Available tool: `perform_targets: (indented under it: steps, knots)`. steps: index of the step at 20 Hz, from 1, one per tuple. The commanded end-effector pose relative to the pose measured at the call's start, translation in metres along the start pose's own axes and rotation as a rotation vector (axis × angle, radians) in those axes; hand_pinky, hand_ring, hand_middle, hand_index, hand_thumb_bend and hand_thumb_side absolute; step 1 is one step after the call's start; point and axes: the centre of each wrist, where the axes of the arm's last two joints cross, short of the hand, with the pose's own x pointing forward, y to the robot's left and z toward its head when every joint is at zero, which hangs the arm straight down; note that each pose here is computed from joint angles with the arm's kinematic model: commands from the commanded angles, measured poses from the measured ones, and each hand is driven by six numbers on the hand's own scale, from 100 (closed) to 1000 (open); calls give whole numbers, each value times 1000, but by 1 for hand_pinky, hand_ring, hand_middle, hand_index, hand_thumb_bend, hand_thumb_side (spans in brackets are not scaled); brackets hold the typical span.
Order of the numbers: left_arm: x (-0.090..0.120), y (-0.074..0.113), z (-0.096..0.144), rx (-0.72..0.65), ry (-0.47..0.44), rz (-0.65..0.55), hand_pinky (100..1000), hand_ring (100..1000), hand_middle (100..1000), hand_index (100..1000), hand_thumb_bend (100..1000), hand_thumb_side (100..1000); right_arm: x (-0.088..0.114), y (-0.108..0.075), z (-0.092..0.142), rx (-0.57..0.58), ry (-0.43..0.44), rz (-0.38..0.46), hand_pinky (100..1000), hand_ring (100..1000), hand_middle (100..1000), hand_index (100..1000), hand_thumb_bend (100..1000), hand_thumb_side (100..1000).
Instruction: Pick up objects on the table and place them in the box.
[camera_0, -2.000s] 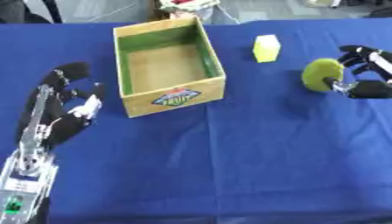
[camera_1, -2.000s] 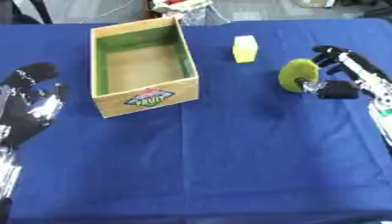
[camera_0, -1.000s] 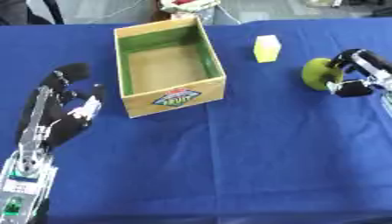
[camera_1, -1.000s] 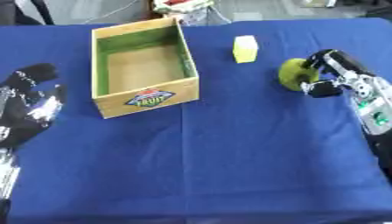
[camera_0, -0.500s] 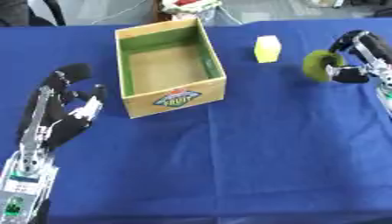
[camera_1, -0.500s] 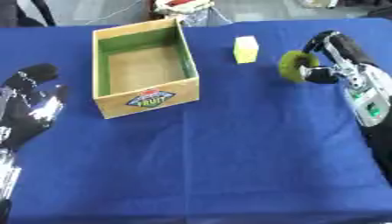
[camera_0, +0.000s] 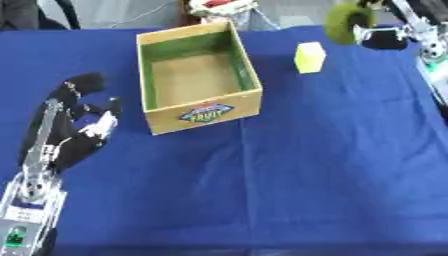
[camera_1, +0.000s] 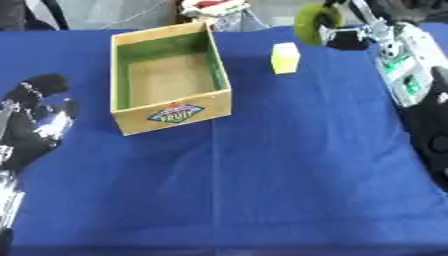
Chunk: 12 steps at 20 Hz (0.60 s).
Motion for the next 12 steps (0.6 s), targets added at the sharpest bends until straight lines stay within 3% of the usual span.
perform_targets:
  steps: [1,8,12]
  knots:
    - [7,3,-5,-17,-32,-14,528,808,752,807,344,320,19,-18,-19,-30,-67,23,703,709,627,444,100,100]
    - [12,-2,-10,-47,-58,0,528,809,753,807,344,320,57,1,-52,28,-156,40,719,715,639,460,100,100]
    - [14,-5,-13,-62,-69,9,528,809,753,807,344,321,78,30,-61,85,-197,110,731,723,658,536,100,100]
